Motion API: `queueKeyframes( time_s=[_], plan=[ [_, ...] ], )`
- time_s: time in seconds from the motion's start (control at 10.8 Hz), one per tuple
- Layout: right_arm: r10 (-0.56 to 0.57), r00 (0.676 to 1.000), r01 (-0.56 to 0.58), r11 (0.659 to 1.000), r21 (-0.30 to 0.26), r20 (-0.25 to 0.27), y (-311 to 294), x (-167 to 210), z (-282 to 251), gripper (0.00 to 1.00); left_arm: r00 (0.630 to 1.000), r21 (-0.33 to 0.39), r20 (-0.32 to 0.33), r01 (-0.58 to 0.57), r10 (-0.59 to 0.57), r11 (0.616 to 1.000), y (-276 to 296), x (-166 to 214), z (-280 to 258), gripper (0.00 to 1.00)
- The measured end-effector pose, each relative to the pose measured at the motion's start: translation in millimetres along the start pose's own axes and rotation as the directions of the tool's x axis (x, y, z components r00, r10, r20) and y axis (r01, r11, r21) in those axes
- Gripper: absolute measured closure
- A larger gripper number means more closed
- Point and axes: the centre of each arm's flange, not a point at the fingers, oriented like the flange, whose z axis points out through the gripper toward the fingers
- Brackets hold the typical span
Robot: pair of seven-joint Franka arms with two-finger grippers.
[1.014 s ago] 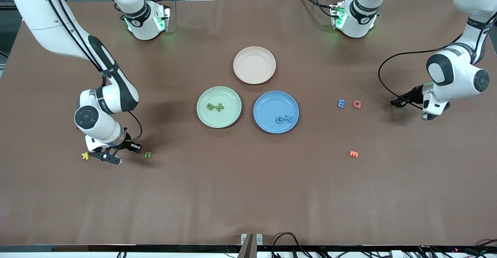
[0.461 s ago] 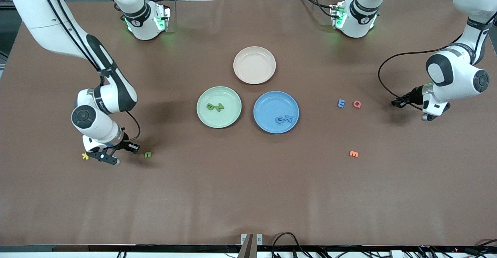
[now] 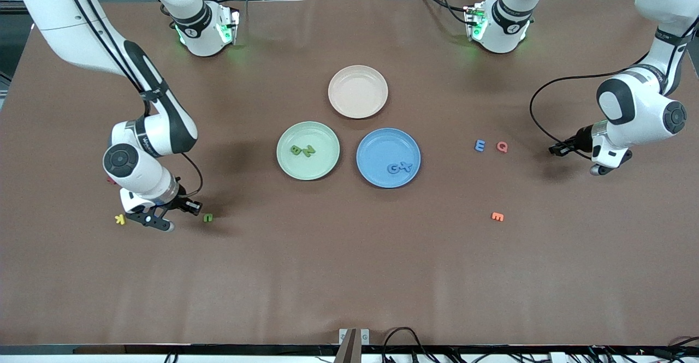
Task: Sort letters by color into matching plates
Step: 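Carry the green d to the green plate while the left gripper carries the a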
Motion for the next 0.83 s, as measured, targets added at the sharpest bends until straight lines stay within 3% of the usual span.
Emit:
queueKeyframes(
  time_s=[0.37,0.83],
  plan=[
    [-0.011,0.998,0.009,0.999,0.035,0.056,-70.3,-36.6,-21.4,0.65,1.000,-0.021,-0.006,-0.011,0.011,1.000,58.0,3.1,-27.8,0.73],
    [-0.048,0.995,0.044,0.998,0.047,0.085,-185.7,-126.0,-43.0,0.65,0.998,0.002,0.048,-0.051,0.051,0.999,143.6,-11.1,-82.4,0.73]
  ],
)
